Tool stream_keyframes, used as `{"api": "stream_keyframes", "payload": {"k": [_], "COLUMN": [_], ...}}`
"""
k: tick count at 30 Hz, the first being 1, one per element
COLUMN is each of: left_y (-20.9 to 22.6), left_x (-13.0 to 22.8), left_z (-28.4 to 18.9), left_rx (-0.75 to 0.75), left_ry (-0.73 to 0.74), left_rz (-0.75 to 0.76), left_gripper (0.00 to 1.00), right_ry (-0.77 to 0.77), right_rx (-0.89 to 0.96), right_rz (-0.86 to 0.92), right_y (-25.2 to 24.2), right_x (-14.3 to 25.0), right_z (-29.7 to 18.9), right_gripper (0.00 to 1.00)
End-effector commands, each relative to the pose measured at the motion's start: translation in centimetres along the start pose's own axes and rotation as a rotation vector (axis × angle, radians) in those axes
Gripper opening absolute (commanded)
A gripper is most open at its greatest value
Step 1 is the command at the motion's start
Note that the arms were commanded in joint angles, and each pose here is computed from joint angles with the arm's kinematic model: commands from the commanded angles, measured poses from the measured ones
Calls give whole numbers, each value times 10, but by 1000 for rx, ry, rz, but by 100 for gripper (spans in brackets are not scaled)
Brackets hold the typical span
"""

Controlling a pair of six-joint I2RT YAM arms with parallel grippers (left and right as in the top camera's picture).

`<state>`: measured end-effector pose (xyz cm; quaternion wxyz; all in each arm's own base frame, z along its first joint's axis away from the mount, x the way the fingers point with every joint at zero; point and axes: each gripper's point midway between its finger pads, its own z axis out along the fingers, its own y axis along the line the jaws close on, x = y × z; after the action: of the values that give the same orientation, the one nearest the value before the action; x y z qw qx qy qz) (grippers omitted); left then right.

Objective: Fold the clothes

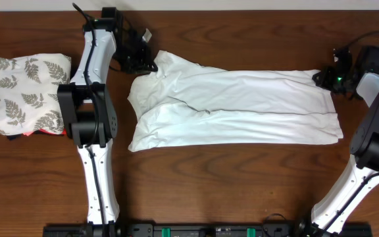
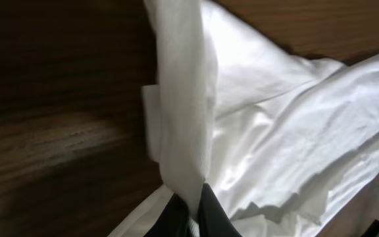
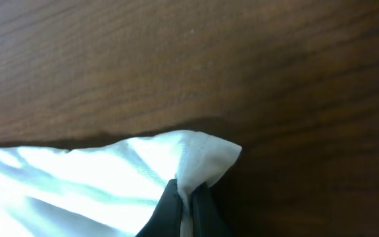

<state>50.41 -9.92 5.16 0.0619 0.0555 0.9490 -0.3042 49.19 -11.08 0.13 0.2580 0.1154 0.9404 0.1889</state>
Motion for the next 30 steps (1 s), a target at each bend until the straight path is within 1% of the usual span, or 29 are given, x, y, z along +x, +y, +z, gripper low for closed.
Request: {"api": "stream_keyframes", "payload": {"k": [1,8,13,19,26,30], "left_y": [-18,-17,-24,-34,-49,-55], "left_x": [-8,7,22,28,35,45], "left_z": [-20,-21,-28,-42,-61,-69], "left_rx": [16,2,8,9,8,11], "left_ry": [-42,13,63,69,66,94], "left_rz": [24,-15,-21,-25,-23,-44], "left_gripper": [6,6,6,6,6,6], "right_ry": [21,22,-10,-32,2,38], "right_rx": [34,11,21,75,105,110], "right_rz": [27,21,1,3,36,73], "right_y": [-7,-2,3,1,-7,-13], "right_x": [8,8,-4,-12,-3,8], "right_z": [-3,-7,-28,-54,-66,-70], "right_gripper": [1,1,1,1,1,1]}}
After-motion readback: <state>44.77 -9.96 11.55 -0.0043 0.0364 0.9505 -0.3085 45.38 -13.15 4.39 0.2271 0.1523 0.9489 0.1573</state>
